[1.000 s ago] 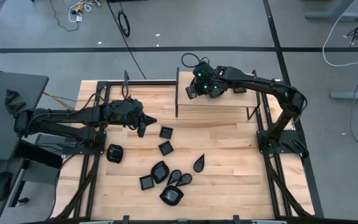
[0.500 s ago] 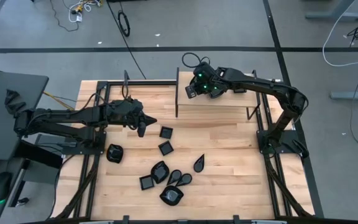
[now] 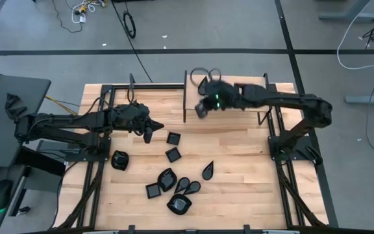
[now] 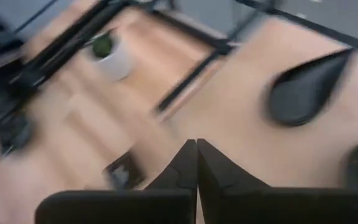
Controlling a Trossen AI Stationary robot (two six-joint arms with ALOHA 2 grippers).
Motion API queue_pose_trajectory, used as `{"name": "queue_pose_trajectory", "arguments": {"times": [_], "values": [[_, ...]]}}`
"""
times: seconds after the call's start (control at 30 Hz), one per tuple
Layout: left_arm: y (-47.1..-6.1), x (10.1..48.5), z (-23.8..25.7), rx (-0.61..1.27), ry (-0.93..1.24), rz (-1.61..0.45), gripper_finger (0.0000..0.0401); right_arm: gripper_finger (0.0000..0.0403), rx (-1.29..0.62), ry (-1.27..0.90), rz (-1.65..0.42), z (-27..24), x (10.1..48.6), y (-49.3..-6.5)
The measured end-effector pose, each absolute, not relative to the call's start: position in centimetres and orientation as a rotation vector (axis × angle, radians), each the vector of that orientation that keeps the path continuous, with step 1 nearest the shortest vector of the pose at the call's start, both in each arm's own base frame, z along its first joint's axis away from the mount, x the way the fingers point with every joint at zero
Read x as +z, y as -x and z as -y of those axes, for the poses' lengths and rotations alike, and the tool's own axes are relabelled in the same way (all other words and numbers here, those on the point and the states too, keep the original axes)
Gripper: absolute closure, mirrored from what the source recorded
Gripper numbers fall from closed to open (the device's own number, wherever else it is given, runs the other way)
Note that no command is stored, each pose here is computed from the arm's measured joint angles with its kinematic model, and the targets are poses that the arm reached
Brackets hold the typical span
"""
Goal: Pick & Place Mini shaped plates
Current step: Stack the square plate on top of the square plate on the shelf
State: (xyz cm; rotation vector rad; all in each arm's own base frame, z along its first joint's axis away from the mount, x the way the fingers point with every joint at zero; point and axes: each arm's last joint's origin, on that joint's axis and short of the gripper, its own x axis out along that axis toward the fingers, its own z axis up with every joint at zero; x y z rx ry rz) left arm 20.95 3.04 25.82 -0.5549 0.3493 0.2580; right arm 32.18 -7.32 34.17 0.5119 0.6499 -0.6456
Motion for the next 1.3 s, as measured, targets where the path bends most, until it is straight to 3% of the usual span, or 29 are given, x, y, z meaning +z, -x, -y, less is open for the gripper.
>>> {"name": "queue_pose_trajectory", "arguments": {"times": [0.27,0.57,0.83,1.0,1.2,1.3], "values": [[-20.9,25.7,-3.0,0.261,0.548,-0.366,0.0394,0.0399,-0.425,-0.419,-0.833,-2.1,33.9,-31.1],[-20.8,25.3,-3.0,0.263,0.535,-0.405,0.0394,0.0399,-0.493,-0.510,-1.086,-7.9,29.9,-26.4],[-21.0,25.3,-0.6,0.098,0.403,-0.446,0.0394,0.0399,-0.493,-0.726,-0.917,-8.5,26.1,-22.8],[-21.3,24.7,2.0,0.073,0.397,-0.485,0.0390,0.0399,-0.525,-0.748,-0.852,-7.8,25.3,-21.5],[-22.6,22.3,4.9,0.157,0.550,-0.572,0.0334,0.0399,-0.618,-0.671,-0.698,-6.5,26.1,-20.5],[-23.3,20.5,5.8,0.249,0.737,-0.636,0.0292,0.0399,-0.599,-0.613,-0.683,-6.0,26.7,-20.2]]}}
